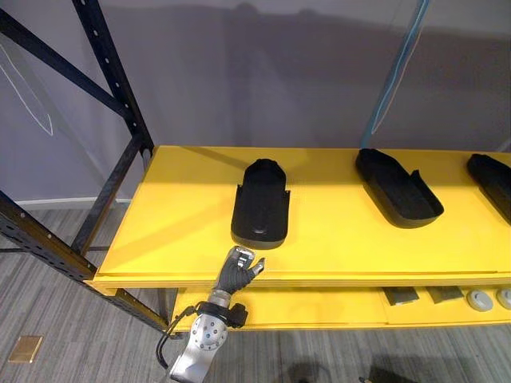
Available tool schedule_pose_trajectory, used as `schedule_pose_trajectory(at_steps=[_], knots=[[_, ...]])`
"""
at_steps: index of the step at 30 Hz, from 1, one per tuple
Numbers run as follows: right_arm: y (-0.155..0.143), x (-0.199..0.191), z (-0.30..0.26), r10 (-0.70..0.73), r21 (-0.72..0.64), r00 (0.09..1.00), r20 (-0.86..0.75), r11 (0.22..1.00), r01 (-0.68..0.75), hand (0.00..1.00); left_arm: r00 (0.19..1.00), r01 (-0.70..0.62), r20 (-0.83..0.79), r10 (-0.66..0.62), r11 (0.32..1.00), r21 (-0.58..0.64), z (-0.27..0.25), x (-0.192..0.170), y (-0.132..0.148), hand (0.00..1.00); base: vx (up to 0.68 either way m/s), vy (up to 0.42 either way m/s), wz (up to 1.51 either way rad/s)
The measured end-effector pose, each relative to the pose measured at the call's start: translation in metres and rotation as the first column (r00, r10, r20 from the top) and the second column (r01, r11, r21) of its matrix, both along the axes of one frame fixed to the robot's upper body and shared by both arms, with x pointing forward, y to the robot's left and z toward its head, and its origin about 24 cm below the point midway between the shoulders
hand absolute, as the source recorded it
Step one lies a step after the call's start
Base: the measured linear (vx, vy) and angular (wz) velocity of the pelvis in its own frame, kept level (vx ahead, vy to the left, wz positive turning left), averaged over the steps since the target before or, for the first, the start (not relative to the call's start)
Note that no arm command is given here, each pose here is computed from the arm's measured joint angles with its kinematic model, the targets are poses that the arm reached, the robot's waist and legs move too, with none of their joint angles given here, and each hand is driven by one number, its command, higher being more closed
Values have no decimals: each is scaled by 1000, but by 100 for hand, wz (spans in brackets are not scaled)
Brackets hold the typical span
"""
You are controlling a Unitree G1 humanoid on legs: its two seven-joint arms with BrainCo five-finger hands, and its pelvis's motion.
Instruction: Walk over and take plastic housings, then place them on the shelf
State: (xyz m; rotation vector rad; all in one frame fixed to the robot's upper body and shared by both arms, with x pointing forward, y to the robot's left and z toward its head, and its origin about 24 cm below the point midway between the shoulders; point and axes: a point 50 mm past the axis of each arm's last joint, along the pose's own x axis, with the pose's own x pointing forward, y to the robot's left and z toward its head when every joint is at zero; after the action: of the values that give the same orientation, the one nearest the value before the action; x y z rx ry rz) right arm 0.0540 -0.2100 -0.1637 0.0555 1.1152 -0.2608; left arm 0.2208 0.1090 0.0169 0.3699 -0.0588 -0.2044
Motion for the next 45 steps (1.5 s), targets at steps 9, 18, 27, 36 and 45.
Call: schedule_pose_trajectory(at_steps=[9,18,27,36,45], knots=[[1,0,0,9,-2,1000,-4,1000,-9,0,1000,-2,-11,3,998,64,-5,26,-7,100,-30,2,-1],[2,3,0,5,-4,1000,0,1000,-5,0,1000,-10,14,9,996,88,2,45,-14,100,29,-1,-6],[6,7,0,3,4,1000,11,1000,-3,0,1000,-18,7,18,994,111,5,63,-19,100,-17,-1,-2],[8,7,0,1,9,1000,14,1000,-1,0,999,-40,18,38,993,109,10,69,-18,100,-24,1,-6],[5,7,0,2,3,1000,12,1000,-2,0,980,-79,179,88,995,-59,53,57,-7,100,-2,-9,10]])
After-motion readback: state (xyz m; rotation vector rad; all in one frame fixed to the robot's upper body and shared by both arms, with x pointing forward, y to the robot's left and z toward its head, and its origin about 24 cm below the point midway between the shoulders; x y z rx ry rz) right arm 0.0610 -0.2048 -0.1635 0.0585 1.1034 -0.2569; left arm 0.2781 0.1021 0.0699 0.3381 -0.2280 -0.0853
